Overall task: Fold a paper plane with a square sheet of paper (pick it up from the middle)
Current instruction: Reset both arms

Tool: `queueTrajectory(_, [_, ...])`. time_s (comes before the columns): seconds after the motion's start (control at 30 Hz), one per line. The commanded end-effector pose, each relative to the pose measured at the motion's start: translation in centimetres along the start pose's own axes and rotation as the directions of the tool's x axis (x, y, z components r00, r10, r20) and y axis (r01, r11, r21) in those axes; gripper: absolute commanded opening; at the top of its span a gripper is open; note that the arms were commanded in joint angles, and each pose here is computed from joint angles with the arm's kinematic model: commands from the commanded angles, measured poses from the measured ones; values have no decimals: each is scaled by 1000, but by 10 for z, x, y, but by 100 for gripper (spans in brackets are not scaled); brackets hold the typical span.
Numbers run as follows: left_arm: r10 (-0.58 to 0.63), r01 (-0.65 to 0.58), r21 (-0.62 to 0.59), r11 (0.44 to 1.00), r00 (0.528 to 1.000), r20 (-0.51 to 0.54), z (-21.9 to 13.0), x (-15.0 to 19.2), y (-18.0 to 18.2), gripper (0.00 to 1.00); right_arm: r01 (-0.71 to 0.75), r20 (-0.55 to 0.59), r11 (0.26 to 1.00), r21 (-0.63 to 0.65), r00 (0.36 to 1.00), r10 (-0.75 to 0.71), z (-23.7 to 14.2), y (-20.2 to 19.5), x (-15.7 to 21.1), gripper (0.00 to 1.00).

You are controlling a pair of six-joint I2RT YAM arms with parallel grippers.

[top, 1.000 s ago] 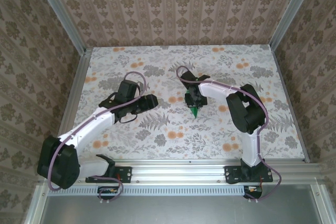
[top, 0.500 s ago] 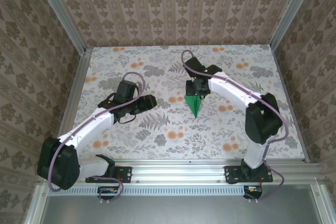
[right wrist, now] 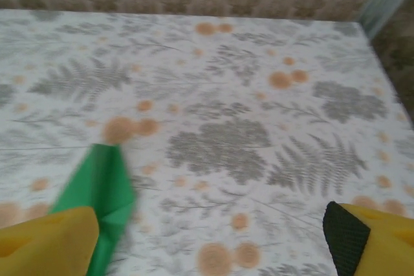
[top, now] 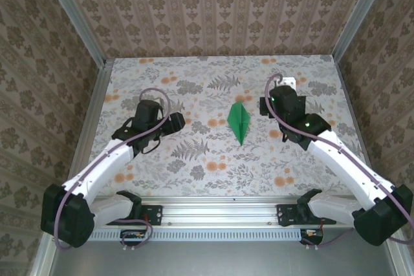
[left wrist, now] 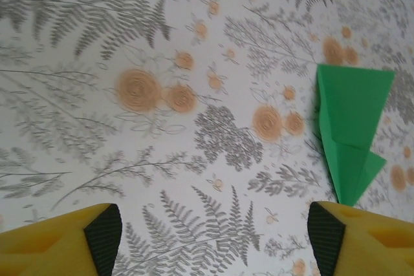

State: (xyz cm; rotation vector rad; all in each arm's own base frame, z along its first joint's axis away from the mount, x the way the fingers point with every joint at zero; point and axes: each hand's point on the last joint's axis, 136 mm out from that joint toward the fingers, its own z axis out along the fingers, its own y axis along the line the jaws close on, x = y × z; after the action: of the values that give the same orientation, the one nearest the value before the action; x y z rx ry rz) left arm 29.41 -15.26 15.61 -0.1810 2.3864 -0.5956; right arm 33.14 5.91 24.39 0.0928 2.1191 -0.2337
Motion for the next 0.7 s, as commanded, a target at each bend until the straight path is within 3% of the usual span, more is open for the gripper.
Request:
queueTrajectory(0.0, [54, -36, -174, 984, 994, 100, -15, -18, 43, 89, 4, 108, 979, 202, 994, -26, 13, -43, 5, 100])
queueTrajectory(0.07, [50, -13, -243, 970, 988, 149, -22, -26, 65, 100, -34, 121, 970, 239, 993, 5, 24, -59, 22, 100])
queueTrajectory(0.23, [37, 55, -362, 931, 970, 242, -44, -43, 117, 100, -103, 77, 982, 156, 993, 92, 64, -69, 68, 100])
queueTrajectory(0.33, [1, 120, -424, 898, 962, 274, -53, -49, 150, 100, -122, 115, 985, 123, 988, 108, 81, -67, 82, 100])
queueTrajectory(0.43, [-32, 169, -474, 864, 958, 283, -62, -54, 176, 100, -126, 109, 991, 44, 987, 121, 96, -54, 88, 100])
queueTrajectory(0.53, [-36, 177, -514, 839, 961, 273, -66, -59, 193, 100, -108, 58, 993, 54, 993, 105, 116, -50, 94, 100])
queueTrajectory(0.67, [-63, 223, -498, 838, 946, 318, -63, -63, 203, 100, -61, 77, 998, -6, 995, 61, 134, -35, 83, 100])
